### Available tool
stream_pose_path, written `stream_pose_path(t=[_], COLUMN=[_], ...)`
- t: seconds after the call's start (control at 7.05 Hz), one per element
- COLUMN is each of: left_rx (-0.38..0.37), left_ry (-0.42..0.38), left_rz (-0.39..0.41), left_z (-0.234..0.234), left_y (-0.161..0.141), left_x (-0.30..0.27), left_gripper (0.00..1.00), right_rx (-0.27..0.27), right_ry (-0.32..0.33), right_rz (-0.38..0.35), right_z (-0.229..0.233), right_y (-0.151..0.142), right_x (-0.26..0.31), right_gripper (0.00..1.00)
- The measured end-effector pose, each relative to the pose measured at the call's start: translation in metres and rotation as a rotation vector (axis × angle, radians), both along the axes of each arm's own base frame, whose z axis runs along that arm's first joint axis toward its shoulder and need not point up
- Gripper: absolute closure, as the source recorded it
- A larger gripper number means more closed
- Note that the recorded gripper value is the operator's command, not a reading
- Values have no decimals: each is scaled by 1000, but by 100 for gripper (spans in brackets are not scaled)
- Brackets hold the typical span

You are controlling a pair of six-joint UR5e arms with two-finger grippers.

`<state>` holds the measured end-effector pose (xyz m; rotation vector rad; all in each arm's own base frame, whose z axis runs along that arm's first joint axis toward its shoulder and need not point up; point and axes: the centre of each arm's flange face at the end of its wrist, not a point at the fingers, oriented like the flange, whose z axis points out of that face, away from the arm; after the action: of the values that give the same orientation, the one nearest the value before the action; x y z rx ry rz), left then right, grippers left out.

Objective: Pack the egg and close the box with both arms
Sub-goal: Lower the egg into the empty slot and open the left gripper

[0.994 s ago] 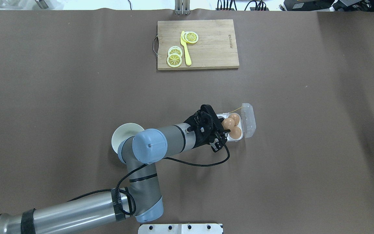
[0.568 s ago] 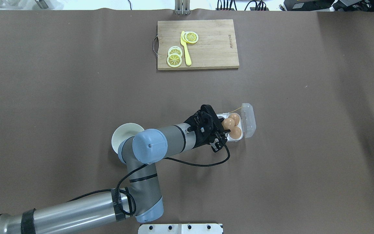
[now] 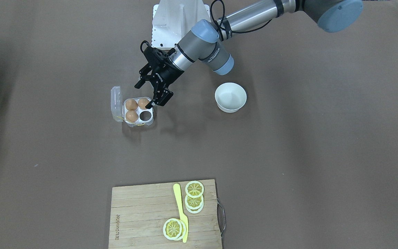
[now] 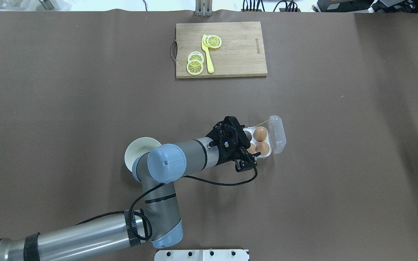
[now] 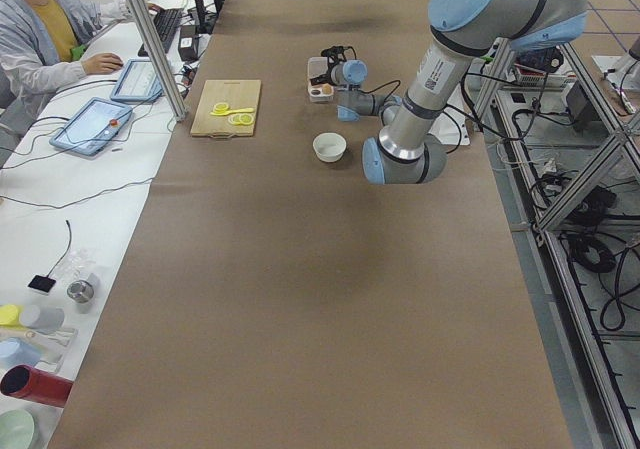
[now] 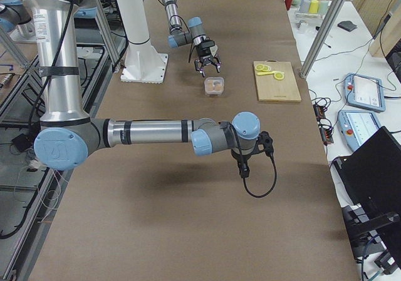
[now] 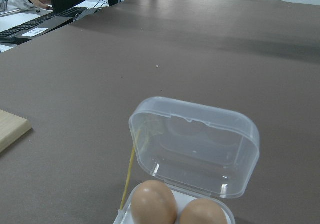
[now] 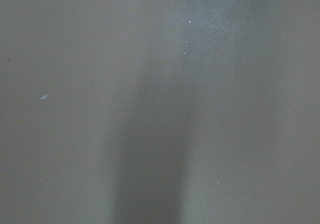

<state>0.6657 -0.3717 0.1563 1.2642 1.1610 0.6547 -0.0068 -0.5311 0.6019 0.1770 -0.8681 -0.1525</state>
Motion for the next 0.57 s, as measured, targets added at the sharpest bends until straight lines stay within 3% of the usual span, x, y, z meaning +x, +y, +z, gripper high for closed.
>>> stream_pose_path(t=[0.28,0.57], left_rx=[-20,-207], left_ry=[9,-42], left_rz=[-17,-49], left_z=[-9,-19], left_y=[-2,-11], left_x=[-5,-26], left_gripper=[1,1], right_rx=[2,2], right_ry=[0,1], right_rz=[0,5], right_z=[-1,-4], right_y=[0,-3], right_x=[0,0], right_gripper=[0,0])
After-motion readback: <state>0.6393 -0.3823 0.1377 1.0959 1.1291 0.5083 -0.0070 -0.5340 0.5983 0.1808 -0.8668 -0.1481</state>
